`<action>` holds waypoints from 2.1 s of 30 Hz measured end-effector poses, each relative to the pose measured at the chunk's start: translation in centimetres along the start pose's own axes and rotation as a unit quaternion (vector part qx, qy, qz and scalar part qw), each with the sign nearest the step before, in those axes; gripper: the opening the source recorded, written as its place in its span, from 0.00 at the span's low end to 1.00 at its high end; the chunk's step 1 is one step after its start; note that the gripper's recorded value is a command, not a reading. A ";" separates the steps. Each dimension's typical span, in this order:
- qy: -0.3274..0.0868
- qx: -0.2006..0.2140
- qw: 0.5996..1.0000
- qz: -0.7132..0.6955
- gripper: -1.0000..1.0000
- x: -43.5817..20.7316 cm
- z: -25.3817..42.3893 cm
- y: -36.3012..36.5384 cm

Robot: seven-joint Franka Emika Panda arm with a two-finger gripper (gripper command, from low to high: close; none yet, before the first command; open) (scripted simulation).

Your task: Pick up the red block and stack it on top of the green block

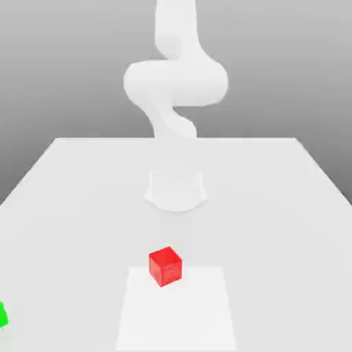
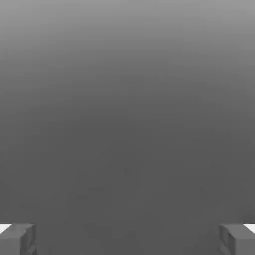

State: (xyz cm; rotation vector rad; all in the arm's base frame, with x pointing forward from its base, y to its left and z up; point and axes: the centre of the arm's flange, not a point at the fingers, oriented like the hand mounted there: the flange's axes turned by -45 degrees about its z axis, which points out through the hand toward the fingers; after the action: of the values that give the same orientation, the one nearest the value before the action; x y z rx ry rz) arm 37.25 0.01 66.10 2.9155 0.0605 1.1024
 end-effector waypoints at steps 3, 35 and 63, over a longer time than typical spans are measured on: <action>-0.056 0.000 0.998 -0.042 0.50 -2.9 7.4 0.0; -0.338 0.105 0.907 -0.228 0.00 -35.6 33.8 0.4; -0.349 -0.053 0.914 0.198 0.00 -25.4 36.8 32.3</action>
State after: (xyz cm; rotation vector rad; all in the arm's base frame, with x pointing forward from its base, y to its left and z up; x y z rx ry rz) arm 43.48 -33.67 22.94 3.0895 -0.6004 0.0014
